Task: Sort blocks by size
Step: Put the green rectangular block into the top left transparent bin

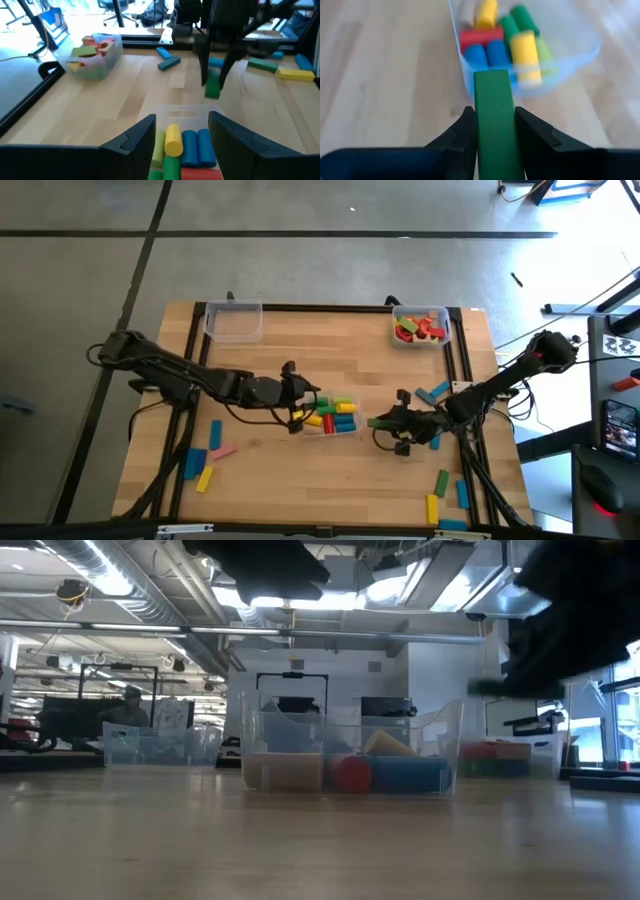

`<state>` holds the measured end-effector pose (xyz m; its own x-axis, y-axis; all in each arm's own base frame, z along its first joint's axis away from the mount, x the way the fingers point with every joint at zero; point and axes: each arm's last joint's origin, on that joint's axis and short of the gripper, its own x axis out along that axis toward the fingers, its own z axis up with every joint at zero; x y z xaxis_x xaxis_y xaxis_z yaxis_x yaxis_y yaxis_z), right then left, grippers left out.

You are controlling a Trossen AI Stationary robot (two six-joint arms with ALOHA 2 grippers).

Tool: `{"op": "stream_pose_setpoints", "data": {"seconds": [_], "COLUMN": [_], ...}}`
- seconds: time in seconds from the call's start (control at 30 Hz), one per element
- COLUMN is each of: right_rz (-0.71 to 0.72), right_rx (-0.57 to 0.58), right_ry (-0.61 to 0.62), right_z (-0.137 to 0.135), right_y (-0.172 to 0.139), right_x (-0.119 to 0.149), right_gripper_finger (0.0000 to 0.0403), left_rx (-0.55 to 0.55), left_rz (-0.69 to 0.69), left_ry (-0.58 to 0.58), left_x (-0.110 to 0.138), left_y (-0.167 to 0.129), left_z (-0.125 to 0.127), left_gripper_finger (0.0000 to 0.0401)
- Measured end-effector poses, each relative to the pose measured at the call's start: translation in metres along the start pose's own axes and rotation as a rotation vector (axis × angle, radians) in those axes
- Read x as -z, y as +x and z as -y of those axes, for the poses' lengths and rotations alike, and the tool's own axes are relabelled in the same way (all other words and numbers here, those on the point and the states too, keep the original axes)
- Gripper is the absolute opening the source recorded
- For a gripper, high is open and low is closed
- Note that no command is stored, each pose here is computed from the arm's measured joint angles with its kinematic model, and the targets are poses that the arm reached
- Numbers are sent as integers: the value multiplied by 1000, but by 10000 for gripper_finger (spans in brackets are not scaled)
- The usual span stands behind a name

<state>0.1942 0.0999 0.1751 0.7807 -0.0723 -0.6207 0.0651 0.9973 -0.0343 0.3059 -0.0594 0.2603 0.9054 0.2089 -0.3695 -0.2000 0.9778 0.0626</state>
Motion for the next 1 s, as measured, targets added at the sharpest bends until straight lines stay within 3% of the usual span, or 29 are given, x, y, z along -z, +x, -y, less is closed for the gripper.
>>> {"op": "stream_pose_setpoints", "data": {"seconds": [0.4, 0.67, 1.0], "right_rz": [280, 368, 401], "right_rx": [55, 55, 30], "right_ry": [-126, -130, -153], "right_z": [-8, -1, -2], "right_y": [-11, -8, -6], "right_x": [-51, -64, -68], "right_gripper_finger": [113, 114, 115], "left_rx": [44, 110, 107], "left_rz": [126, 243, 289], "left_ry": [56, 89, 126], "left_x": [8, 6, 10], "left_y": [27, 37, 47], "left_z": [25, 34, 39], "left_gripper_finger": [175, 175, 175]}}
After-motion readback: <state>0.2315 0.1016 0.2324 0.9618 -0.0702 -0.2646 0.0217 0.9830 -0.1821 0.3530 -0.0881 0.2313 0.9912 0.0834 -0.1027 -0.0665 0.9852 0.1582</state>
